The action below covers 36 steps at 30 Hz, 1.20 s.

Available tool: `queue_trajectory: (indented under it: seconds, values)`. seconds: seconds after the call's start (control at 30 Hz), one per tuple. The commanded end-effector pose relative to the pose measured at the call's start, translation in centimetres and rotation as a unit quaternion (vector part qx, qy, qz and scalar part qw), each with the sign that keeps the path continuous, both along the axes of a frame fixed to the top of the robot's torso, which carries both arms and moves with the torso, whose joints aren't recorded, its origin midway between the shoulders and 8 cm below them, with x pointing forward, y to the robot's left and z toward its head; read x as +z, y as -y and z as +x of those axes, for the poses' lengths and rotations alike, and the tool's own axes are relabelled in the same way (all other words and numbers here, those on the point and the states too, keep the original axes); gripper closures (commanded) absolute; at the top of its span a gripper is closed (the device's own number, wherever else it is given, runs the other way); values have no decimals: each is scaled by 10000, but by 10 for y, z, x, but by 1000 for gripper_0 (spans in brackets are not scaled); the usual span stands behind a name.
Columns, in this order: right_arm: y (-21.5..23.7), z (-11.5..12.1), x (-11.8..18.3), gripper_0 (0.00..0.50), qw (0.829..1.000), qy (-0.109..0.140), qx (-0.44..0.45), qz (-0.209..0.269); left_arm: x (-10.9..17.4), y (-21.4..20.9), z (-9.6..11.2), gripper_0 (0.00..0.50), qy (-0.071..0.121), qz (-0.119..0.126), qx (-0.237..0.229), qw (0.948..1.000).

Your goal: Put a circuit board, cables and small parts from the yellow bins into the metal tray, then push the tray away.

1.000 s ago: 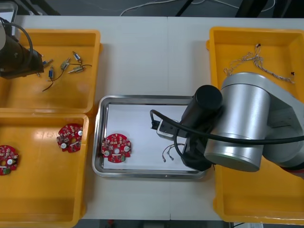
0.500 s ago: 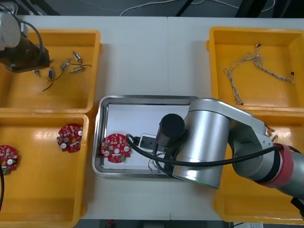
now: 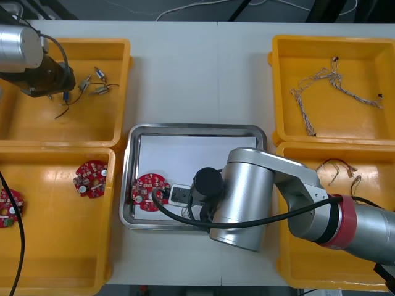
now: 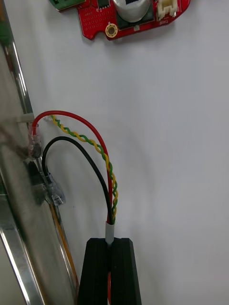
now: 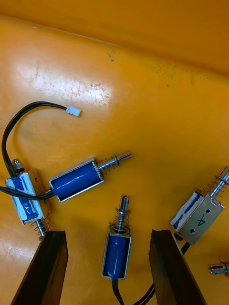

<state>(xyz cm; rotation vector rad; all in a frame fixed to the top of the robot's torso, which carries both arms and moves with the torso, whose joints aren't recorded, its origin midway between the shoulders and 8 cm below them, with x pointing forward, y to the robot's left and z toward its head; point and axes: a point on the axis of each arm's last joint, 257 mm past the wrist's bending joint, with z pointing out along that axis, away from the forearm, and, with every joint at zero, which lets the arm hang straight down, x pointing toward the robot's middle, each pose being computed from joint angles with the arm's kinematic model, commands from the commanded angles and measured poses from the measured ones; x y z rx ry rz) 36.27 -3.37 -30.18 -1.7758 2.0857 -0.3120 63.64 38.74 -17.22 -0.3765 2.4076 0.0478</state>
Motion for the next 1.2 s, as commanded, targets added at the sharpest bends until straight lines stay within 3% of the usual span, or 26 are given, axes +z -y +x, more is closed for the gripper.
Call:
queue_trajectory:
  seconds: [0.03,0.27,0.47,0.57,0.63,0.67,0.7,0.73,1.0,1.2]
  values:
    - [-21,-3,3,500,9994,74,348,15,28,18,17,0,196,402,-565,9974]
    - [-33,-5,-1,500,9991,18,414,97,17,17,13,0,20,376,-597,9975]
    - [-38,-6,-2,479,9988,-19,460,158,6,19,0,0,-316,322,-639,9969]
    - [-35,-5,-3,346,9990,-17,438,117,8,21,0,0,-344,290,-647,9969]
    - [-33,-3,-3,153,9991,18,423,89,13,24,0,0,-352,278,-648,9969]
    - [-32,-2,-2,109,9991,32,422,84,14,24,0,0,-360,279,-643,9969]
    - [-32,-1,-1,21,9991,57,411,85,17,26,0,0,-372,260,-636,9969]
    - [-32,-1,-1,0,9991,69,413,77,19,27,-1,0,-394,248,-636,9969]
    - [-27,5,8,0,9995,138,291,69,28,32,-2,0,-507,162,-653,9964]
    - [-20,0,35,0,9996,188,186,49,29,30,1,0,-575,89,-644,9962]
